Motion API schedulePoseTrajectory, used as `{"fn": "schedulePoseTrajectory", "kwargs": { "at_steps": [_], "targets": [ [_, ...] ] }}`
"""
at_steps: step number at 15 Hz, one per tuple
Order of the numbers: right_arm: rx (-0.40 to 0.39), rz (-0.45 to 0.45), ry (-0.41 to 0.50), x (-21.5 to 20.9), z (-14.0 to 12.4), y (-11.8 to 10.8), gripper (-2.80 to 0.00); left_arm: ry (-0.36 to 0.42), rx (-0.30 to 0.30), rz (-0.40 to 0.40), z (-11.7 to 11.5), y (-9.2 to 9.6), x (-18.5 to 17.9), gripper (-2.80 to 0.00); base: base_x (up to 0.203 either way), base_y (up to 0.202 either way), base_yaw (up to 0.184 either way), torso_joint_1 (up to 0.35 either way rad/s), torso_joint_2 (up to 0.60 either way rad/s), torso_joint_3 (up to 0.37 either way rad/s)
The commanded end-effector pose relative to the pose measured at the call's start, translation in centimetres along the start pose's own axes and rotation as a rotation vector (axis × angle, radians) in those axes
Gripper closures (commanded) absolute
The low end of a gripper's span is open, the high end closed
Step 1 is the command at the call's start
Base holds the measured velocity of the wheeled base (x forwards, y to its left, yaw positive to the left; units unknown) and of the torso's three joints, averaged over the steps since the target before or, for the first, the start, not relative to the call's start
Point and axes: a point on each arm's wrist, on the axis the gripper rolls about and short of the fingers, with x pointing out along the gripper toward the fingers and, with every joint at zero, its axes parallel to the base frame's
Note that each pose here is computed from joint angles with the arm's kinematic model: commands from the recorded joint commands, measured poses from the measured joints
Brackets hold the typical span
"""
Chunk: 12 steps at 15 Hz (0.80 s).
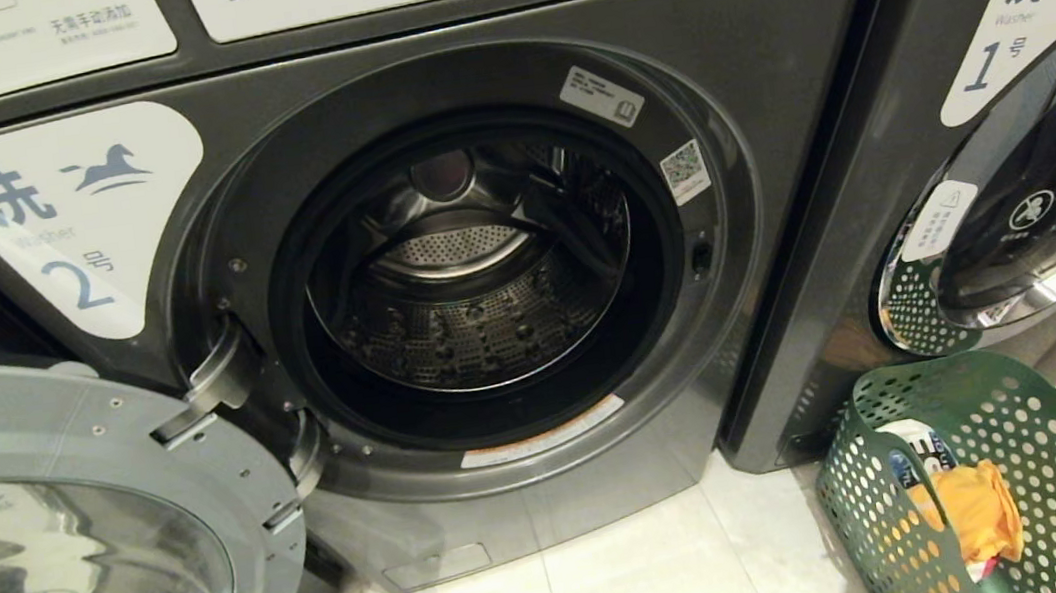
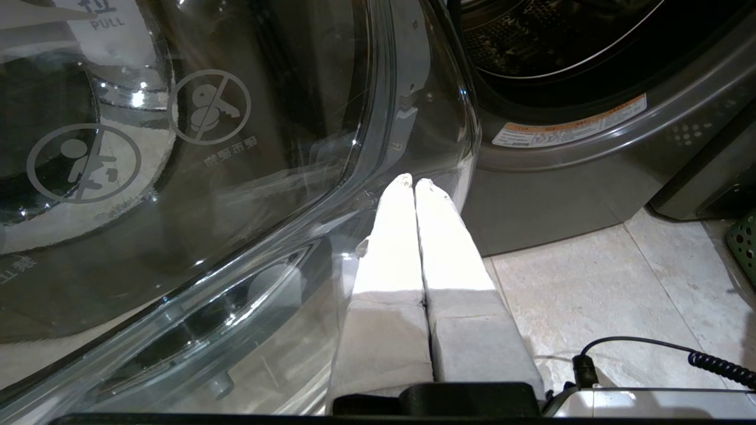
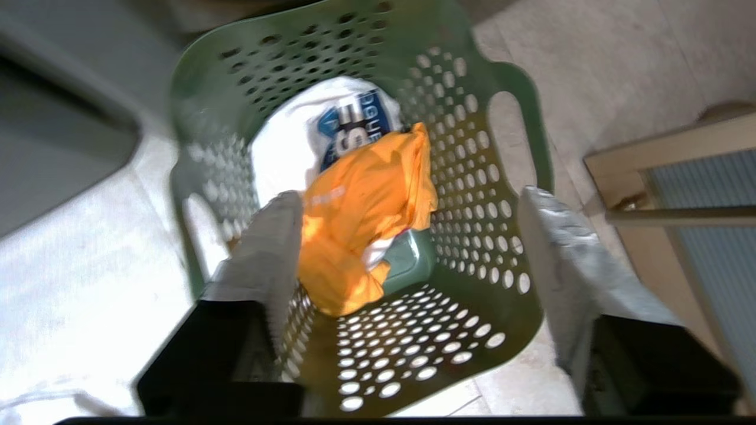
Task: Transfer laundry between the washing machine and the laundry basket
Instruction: Close the washing machine door with the left hand
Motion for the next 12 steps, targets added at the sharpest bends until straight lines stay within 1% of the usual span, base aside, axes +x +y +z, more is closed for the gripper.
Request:
{"fn": "schedulePoseTrajectory", "kwargs": {
  "at_steps": [1, 4, 6, 8, 9, 10, 12],
  "targets": [
    [-0.017, 0.018, -0.073, -3.4, 0.3, 0.6, 0.0, -0.001, -0.001, 0.001, 0.0, 0.0, 0.0, 0.0, 0.0, 0.0, 0.0, 0.0, 0.0, 0.0],
    [-0.056, 0.076, -0.18, -9.4, -1.0, 2.7, 0.0, -0.001, -0.001, 0.001, 0.0, 0.0, 0.0, 0.0, 0.0, 0.0, 0.0, 0.0, 0.0, 0.0],
    [-0.091, 0.129, -0.241, -13.6, -3.0, 4.2, 0.0, -0.001, -0.001, 0.001, 0.0, 0.0, 0.0, 0.0, 0.0, 0.0, 0.0, 0.0, 0.0, 0.0],
    [-0.119, 0.143, -0.257, -17.1, -7.0, 5.1, 0.0, -0.001, -0.001, 0.001, 0.0, 0.0, 0.0, 0.0, 0.0, 0.0, 0.0, 0.0, 0.0, 0.0],
    [-0.134, 0.14, -0.256, -18.3, -9.8, 5.4, 0.0, -0.001, -0.001, 0.001, 0.0, 0.0, 0.0, 0.0, 0.0, 0.0, 0.0, 0.0, 0.0, 0.0],
    [-0.147, 0.144, -0.272, -19.2, -11.9, 5.4, 0.0, -0.001, -0.001, 0.001, 0.0, 0.0, 0.0, 0.0, 0.0, 0.0, 0.0, 0.0, 0.0, 0.0],
    [-0.177, 0.193, -0.304, -20.6, -14.8, 5.2, 0.0, -0.001, -0.001, 0.001, 0.0, 0.0, 0.0, 0.0, 0.0, 0.0, 0.0, 0.0, 0.0, 0.0]
  ]
}}
